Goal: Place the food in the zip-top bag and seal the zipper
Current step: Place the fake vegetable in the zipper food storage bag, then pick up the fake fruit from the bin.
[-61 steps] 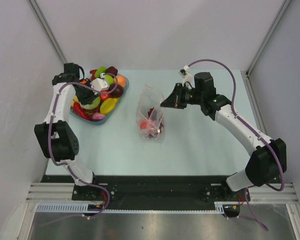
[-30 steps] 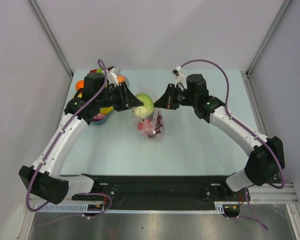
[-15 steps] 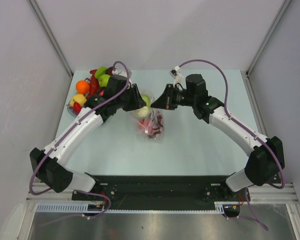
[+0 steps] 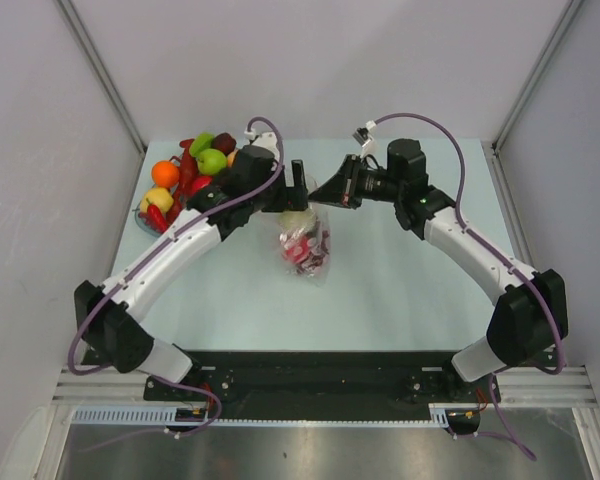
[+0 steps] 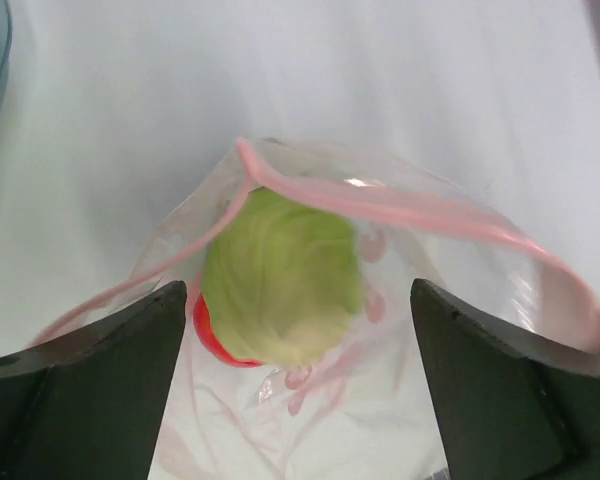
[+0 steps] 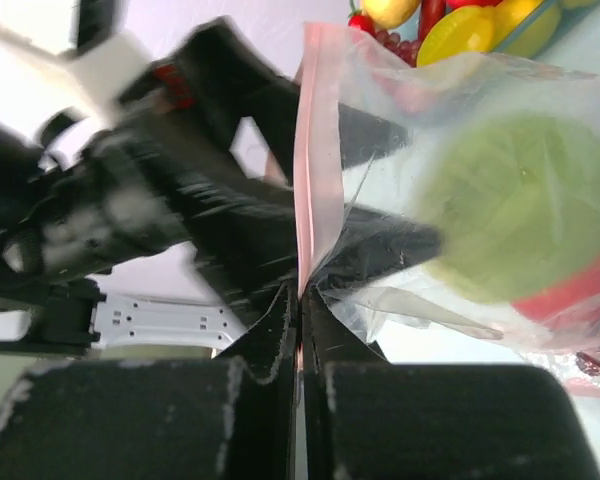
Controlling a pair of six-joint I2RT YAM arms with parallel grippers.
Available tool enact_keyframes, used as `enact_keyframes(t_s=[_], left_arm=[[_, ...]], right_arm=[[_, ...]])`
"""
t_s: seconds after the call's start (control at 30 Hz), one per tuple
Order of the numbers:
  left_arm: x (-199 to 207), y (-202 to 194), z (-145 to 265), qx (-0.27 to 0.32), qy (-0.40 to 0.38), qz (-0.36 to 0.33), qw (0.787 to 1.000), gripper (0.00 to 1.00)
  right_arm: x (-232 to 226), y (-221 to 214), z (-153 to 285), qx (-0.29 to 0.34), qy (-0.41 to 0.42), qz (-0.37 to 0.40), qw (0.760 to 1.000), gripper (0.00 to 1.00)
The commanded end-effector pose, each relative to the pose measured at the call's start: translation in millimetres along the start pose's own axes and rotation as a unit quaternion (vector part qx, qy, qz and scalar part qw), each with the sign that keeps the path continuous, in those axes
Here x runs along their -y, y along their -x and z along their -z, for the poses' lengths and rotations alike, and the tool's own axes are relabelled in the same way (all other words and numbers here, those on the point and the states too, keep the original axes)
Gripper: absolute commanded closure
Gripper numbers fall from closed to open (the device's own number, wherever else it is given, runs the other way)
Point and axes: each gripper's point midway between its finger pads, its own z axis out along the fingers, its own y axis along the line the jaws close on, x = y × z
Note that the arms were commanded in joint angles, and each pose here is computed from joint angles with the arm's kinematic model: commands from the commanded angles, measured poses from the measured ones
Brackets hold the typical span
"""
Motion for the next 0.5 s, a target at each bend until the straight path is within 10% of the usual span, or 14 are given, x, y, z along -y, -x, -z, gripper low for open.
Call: enact_keyframes(t_s=[0.0, 0.23, 0.47], left_arm=[[42, 68, 72, 0.132, -0.122, -0.066, 0.981, 0.01], [40, 83, 132, 0.165, -0.170, -0.116, 0.965, 0.00], [-91, 85, 82, 0.077, -0.045, -0.154, 0.984, 0.01]], right_arm=[[-10, 26, 9, 0.024, 0.017, 0.001, 1.000, 1.00], [22, 29, 18, 0.026, -0.033, -0.011, 0.999, 1.00], [39, 24, 24, 0.020, -0.069, 0.004, 0.997, 1.00]])
